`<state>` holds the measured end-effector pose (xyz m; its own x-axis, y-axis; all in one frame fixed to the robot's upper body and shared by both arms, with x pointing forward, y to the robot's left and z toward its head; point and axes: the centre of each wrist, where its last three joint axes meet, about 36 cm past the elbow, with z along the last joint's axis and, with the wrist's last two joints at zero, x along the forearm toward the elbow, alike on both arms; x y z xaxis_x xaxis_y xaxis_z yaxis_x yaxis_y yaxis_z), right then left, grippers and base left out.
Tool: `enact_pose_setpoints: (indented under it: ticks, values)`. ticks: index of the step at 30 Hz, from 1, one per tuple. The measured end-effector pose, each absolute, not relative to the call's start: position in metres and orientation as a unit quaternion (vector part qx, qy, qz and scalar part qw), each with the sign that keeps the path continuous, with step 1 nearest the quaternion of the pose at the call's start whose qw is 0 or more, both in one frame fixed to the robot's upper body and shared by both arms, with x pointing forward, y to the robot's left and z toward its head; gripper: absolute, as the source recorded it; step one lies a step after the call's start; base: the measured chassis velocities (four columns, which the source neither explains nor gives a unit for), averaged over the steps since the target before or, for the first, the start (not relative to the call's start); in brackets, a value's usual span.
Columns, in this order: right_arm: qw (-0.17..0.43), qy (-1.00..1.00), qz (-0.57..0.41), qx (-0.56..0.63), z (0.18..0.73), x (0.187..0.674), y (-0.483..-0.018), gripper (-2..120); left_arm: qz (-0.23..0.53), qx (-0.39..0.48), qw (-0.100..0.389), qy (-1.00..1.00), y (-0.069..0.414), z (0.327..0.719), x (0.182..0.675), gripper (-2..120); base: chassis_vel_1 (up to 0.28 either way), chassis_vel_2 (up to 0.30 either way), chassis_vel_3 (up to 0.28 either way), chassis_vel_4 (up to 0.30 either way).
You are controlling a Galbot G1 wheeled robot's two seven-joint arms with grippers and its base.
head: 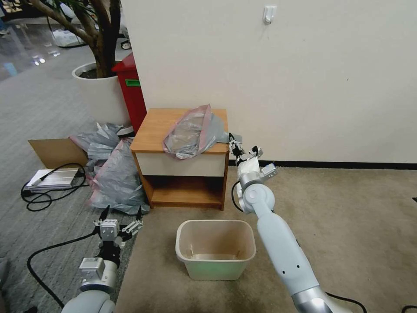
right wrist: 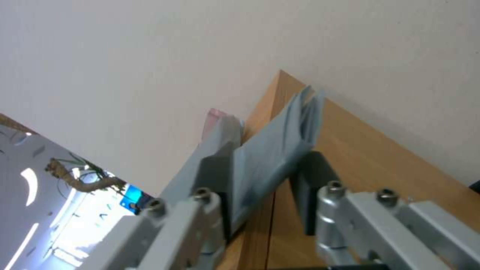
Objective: Pick up the garbage bag from the table and place it over the trash can.
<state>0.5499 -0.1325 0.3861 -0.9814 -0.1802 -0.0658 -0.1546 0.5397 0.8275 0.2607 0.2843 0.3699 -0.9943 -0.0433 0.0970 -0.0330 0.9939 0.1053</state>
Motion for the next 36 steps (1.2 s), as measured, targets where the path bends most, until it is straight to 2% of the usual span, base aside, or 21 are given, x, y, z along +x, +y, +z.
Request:
enact_pose_setpoints:
  ticks: [2,4,6,17,23,30,36]
  values:
    - [0.013,-0.878,-0.47,0.095,0.386,0.55,-0.133,14,-0.051,0.019,0.05,-0.997,0.284,0.37,0.261,98,0.0,0.0,0.0,0.0]
    - [0.013,-0.878,-0.469,0.095,0.386,0.55,-0.133,12,-0.051,0.019,0.05,-0.997,0.283,0.37,0.261,98,0.0,0.0,0.0,0.0]
    - [0.011,-0.879,-0.468,0.095,0.387,0.552,-0.135,0,-0.054,0.019,0.049,-0.997,0.285,0.369,0.263,98,0.0,0.0,0.0,0.0]
    - [0.013,-0.88,-0.466,0.093,0.382,0.546,-0.141,0,-0.044,0.033,0.06,-0.997,0.278,0.36,0.258,97,0.0,0.0,0.0,0.0]
    - [0.02,-0.877,-0.469,0.106,0.396,0.52,-0.13,0,-0.044,0.052,0.044,-0.997,0.287,0.367,0.261,97,0.0,0.0,0.0,0.0]
    - [0.051,-0.891,-0.437,0.11,0.409,0.484,-0.117,0,-0.017,0.103,0.013,-0.994,0.307,0.387,0.266,97,0.0,0.0,0.0,0.0]
    - [0.109,-0.907,-0.399,0.077,0.432,0.443,-0.101,0,-0.015,0.117,0.001,-0.993,0.314,0.396,0.266,98,0.0,0.0,0.0,0.0]
